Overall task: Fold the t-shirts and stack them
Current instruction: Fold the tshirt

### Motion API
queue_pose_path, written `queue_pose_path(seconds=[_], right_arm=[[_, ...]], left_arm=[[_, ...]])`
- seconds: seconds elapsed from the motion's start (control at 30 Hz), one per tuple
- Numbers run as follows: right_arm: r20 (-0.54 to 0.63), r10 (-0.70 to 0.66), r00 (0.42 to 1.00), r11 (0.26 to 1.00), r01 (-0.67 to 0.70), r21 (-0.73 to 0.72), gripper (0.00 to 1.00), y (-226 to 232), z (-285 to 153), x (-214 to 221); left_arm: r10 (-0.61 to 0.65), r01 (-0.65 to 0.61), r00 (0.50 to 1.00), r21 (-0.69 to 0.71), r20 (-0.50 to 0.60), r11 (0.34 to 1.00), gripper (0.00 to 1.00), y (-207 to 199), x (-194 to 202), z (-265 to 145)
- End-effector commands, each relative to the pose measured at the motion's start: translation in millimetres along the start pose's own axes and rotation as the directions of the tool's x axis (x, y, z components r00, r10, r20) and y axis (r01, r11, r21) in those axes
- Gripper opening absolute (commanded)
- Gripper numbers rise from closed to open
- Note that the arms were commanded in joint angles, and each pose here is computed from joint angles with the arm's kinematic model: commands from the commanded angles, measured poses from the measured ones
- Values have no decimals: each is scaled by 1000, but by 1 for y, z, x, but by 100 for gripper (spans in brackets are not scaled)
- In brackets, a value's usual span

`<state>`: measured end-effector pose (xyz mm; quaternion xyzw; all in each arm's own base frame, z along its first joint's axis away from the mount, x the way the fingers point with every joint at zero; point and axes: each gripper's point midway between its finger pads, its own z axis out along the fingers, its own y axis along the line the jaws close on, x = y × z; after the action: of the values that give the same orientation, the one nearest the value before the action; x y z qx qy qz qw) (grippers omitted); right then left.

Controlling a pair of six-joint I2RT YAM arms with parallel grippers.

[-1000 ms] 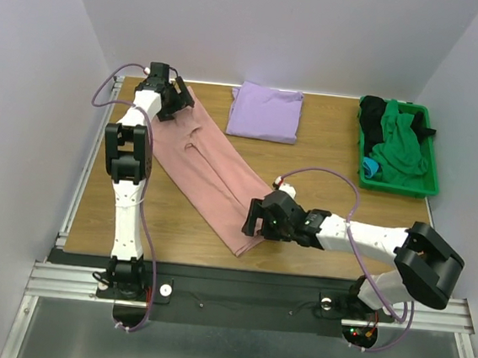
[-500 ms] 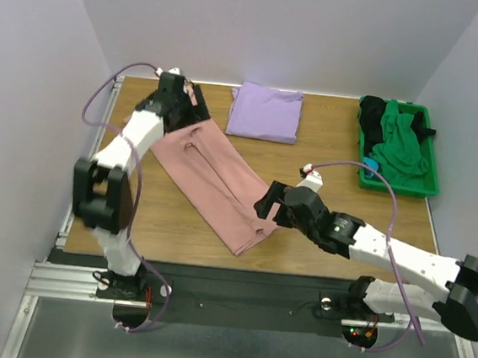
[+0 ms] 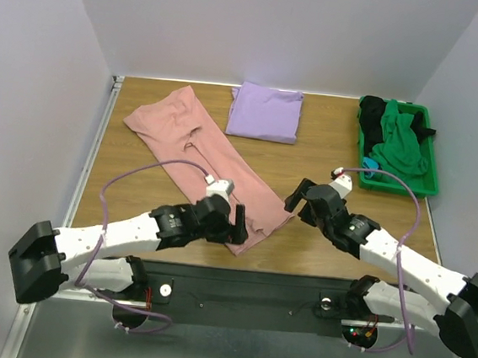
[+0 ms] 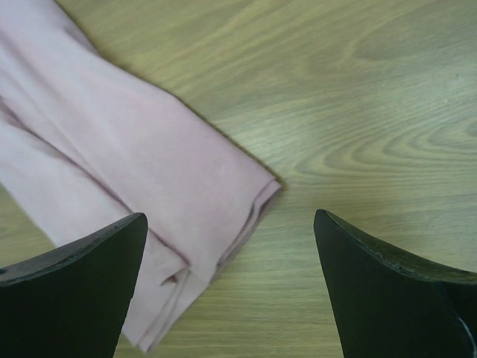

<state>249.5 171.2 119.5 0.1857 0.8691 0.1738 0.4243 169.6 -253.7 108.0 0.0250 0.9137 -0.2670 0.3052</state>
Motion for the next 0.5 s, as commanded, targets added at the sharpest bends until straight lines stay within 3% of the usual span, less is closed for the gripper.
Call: queue_pose_path(seconds=[0.0, 0.17, 0.47], right_arm=[[-57, -61, 996, 997, 63, 35, 99, -6, 13, 8], [-149, -70, 986, 994, 82, 75, 93, -13, 30, 23], [-223, -69, 972, 993, 89, 81, 72, -12, 42, 39]], left_arm=[[17, -17, 1000, 33, -15, 999, 98, -31, 26, -6], [185, -191, 974, -40, -132, 981, 96, -33, 64, 12], [351, -390, 918, -263, -182, 883, 86, -11, 58, 37]])
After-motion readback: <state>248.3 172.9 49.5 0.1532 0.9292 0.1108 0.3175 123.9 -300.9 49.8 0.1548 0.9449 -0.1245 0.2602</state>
